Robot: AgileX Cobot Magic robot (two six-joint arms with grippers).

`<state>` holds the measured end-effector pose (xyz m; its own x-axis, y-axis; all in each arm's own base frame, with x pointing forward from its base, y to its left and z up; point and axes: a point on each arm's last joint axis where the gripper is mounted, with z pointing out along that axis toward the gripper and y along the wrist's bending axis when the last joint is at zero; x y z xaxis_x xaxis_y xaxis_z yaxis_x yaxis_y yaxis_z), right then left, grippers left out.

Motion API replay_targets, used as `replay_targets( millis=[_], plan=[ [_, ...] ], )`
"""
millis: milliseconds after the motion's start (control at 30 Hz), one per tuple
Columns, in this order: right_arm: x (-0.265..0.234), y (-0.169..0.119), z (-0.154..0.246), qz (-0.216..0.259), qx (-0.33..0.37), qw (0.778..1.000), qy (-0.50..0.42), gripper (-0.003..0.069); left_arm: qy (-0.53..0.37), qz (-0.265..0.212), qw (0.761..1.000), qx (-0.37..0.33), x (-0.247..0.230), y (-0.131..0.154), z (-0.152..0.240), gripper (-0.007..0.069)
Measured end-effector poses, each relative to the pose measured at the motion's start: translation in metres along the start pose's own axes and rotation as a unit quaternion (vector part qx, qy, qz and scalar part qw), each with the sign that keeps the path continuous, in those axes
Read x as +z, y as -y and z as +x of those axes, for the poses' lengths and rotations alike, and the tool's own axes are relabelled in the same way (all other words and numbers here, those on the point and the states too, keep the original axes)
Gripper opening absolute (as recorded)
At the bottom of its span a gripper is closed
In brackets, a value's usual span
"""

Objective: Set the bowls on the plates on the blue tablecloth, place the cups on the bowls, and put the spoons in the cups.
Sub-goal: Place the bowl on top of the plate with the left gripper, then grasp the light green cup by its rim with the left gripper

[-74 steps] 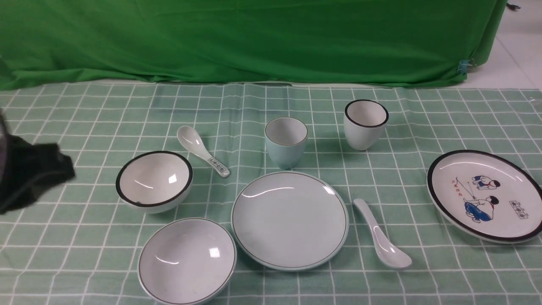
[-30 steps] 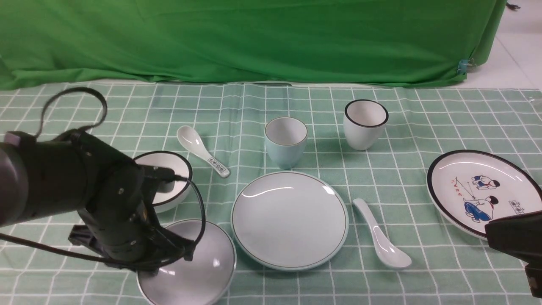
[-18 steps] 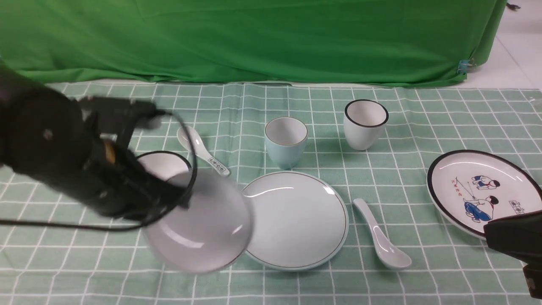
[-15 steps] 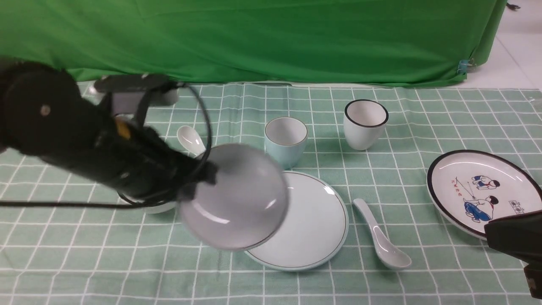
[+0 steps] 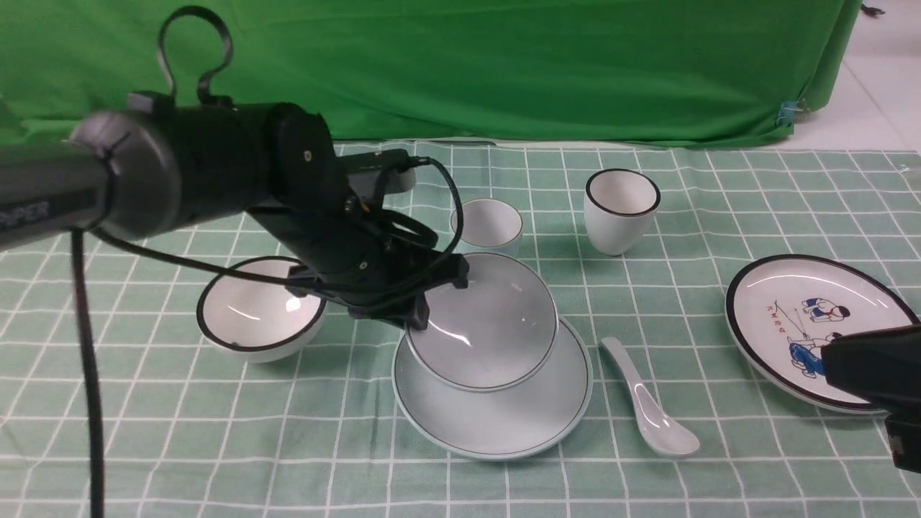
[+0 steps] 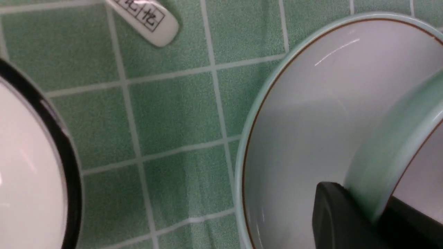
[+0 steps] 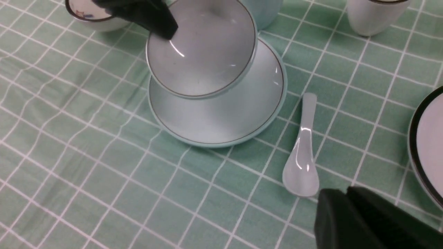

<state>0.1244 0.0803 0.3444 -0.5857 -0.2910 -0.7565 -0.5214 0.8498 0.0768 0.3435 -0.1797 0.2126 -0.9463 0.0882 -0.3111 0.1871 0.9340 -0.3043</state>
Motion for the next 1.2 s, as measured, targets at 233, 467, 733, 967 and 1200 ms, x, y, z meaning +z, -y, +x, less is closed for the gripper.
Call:
replay_targets(
  millis=[233, 467, 733, 967, 1200],
  plan=[
    [0.000, 0.000, -0.001, 0.001, 0.003, 1.000, 0.004, 0.0088, -0.020, 0.004, 1.000, -0.011, 0.016, 0.000, 0.001, 0.0031],
    [0.000, 0.000, -0.001, 0.002, 0.003, 1.000, 0.006, 0.0100, -0.020, 0.006, 1.000, -0.015, 0.019, 0.000, 0.000, 0.0119],
    [0.000, 0.000, -0.001, 0.002, 0.003, 1.000, 0.008, 0.0118, -0.024, 0.008, 1.000, 0.015, -0.007, 0.013, -0.020, 0.0357],
    [0.000, 0.000, -0.001, 0.002, 0.002, 1.000, 0.009, 0.0127, 0.113, -0.010, 0.992, 0.053, -0.046, 0.028, -0.069, 0.0512],
    [0.000, 0.001, -0.001, 0.004, 0.000, 1.000, 0.009, 0.0138, 0.124, -0.031, 0.990, 0.061, 0.003, 0.021, -0.093, 0.0521]
  ],
)
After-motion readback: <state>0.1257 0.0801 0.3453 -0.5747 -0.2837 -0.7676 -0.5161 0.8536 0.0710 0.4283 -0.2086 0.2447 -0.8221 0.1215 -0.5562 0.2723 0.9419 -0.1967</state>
